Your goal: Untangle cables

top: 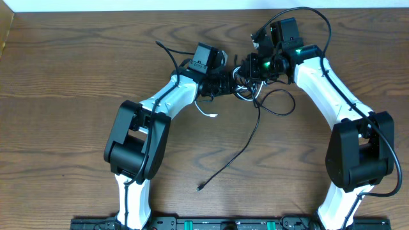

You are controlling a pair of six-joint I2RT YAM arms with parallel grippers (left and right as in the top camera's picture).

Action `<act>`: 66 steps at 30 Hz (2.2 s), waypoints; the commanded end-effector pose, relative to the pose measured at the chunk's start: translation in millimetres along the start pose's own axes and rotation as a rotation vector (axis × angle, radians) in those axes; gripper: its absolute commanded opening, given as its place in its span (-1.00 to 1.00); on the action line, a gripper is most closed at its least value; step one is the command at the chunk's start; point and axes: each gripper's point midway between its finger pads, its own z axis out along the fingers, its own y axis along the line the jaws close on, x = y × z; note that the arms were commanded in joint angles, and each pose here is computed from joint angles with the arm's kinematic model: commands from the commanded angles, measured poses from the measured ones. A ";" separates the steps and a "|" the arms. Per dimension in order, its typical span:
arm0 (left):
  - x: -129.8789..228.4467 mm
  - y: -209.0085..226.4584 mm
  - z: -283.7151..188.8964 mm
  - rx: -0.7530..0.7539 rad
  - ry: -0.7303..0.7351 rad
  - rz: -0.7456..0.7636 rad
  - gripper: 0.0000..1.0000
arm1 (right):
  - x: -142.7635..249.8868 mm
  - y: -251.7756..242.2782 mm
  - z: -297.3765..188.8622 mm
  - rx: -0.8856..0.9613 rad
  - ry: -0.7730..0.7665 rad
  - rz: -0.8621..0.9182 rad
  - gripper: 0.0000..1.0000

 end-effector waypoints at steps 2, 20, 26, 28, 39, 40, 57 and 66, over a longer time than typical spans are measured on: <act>1.9 11.7 11.8 -0.091 -0.020 -0.005 -0.28 | -4.6 16.7 -12.2 -0.058 -0.018 -0.038 -0.98; -31.6 -1.9 22.1 -0.095 -0.215 -0.102 0.03 | -4.0 18.3 -12.5 -0.069 -0.014 -0.031 -0.98; -15.3 8.5 45.4 -0.088 -0.155 -0.140 -0.21 | -3.8 18.7 -12.5 -0.071 -0.013 -0.030 -0.98; -14.1 10.8 47.3 -0.087 -0.148 -0.143 -0.74 | -4.3 17.8 -13.0 -0.071 -0.014 -0.029 -0.98; -34.4 23.0 -20.3 -0.152 -0.155 -0.018 -0.85 | -28.0 -35.7 -34.7 0.056 -0.100 0.045 -0.98; -36.4 22.5 -33.1 -0.160 -0.158 0.000 -0.86 | -30.6 -44.3 -38.2 0.080 -0.112 0.058 -0.98; -54.3 -40.4 -226.1 -0.002 -0.355 0.195 -0.86 | -53.1 -76.5 -89.1 -0.101 -0.188 0.009 -0.98; -51.3 -48.2 -225.6 0.030 -0.345 0.206 -0.85 | -52.6 -2.8 -85.3 -0.280 -0.195 -0.195 0.45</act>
